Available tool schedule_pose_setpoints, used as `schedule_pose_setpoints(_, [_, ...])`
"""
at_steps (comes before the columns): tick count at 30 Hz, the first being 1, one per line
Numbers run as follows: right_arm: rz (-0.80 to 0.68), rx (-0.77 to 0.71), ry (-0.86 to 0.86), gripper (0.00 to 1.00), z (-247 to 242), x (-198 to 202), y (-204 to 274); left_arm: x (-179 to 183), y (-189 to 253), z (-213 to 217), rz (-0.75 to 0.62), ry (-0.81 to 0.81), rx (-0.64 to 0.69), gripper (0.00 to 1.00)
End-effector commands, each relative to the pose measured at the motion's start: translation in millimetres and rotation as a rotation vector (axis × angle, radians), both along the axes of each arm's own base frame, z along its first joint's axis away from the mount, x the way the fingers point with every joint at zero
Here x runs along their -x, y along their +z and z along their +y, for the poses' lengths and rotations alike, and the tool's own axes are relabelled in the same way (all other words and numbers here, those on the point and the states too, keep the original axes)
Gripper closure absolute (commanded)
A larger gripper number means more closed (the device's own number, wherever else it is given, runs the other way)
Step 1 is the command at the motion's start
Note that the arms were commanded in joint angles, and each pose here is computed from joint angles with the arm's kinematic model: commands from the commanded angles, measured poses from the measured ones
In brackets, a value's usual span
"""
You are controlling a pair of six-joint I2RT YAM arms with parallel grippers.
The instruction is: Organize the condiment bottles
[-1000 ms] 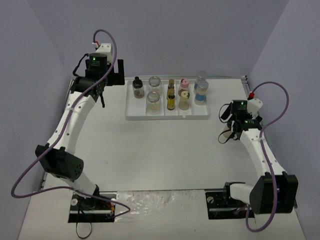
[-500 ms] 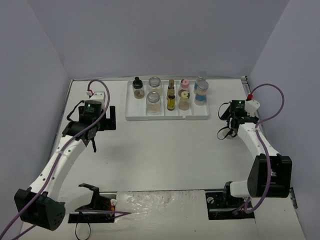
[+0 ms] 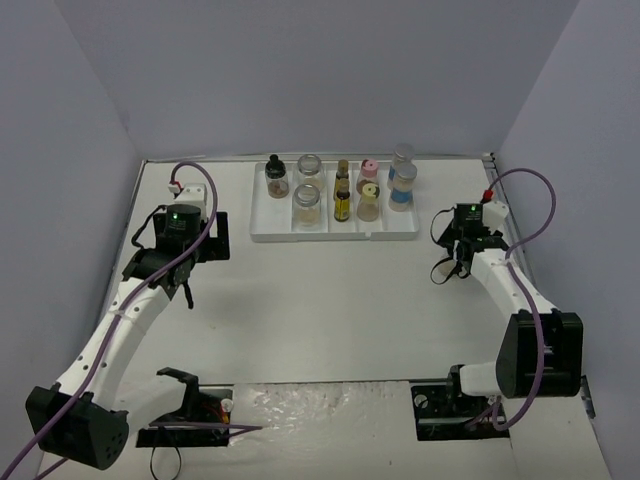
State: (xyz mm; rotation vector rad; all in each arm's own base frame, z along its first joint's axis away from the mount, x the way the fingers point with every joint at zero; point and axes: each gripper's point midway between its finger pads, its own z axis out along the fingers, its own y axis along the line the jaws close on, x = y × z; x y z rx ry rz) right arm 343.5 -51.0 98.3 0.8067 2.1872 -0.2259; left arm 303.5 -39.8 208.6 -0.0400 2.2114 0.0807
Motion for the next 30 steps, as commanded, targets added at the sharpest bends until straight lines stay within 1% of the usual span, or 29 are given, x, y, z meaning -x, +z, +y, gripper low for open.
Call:
schedule_pose_setpoints(1, [-0.172, -0.02, 0.31, 1.0, 90.8, -23.6, 58.9, -9.8, 32.4, 5.2, -0.116, 0.023, 0.006, 0.03])
schedule_pose_setpoints(3, [-0.187, -0.021, 0.437, 1.0, 131.7, -25.1, 69.2, -9.7, 32.0, 5.7, -0.117, 0.024, 0.006, 0.03])
schedule_pose_setpoints(5, [-0.202, -0.009, 0.608, 1.0, 193.7, -23.2, 82.3, -9.2, 32.9, 5.6, -0.121, 0.023, 0.008, 0.03])
schedule_pose_setpoints(8, [-0.181, 0.005, 0.769, 1.0, 245.1, -22.9, 78.7, -8.0, 33.2, 8.2, -0.126, 0.032, 0.002, 0.03])
schedule_pose_setpoints(10, [-0.215, 0.017, 0.901, 1.0, 291.6, -20.9, 90.7, -8.7, 33.9, 8.7, -0.131, 0.034, 0.005, 0.03])
schedule_pose_setpoints(13, [-0.242, 0.02, 1.022, 1.0, 336.2, -21.4, 95.7, -9.0, 33.2, 10.5, -0.131, 0.042, 0.009, 0.03])
schedule_pose_setpoints(15, [-0.246, 0.031, 1.08, 1.0, 358.4, -22.0, 95.9, -9.2, 32.4, 11.7, -0.129, 0.047, 0.008, 0.03])
schedule_pose_setpoints(17, [-0.223, 0.046, 1.135, 1.0, 377.7, -23.3, 84.6, -9.5, 31.8, 12.6, -0.126, 0.051, 0.008, 0.03])
schedule_pose_setpoints(19, [-0.215, 0.032, 1.194, 1.0, 394.6, -22.4, 80.6, -10.0, 31.6, 12.5, -0.126, 0.05, 0.012, 0.03])
schedule_pose_setpoints(22, [-0.178, 0.021, 1.243, 1.0, 408.4, -19.6, 63.1, -11.7, 29.2, 10.6, -0.119, 0.043, 0.017, 0.03])
schedule_pose_setpoints(26, [-0.143, 0.024, 1.273, 0.96, 416.1, -17.1, 46.1, -13.6, 24.9, 8.0, -0.104, 0.033, 0.023, 0.03])
schedule_pose_setpoints(28, [-0.129, 0.031, 1.279, 0.91, 416.7, -16.6, 39.8, -14.9, 22.6, 5.5, -0.094, 0.022, 0.03, 0.03])
schedule_pose_setpoints(29, [-0.121, 0.035, 1.281, 0.87, 416.8, -16.4, 36.0, -15.6, 21.6, 3.4, -0.089, 0.012, 0.035, 0.03])
schedule_pose_setpoints(30, [-0.117, 0.039, 1.28, 0.81, 416.2, -16.4, 33.9, -16.6, 20.8, 0.4, -0.087, -0.001, 0.045, 0.03])
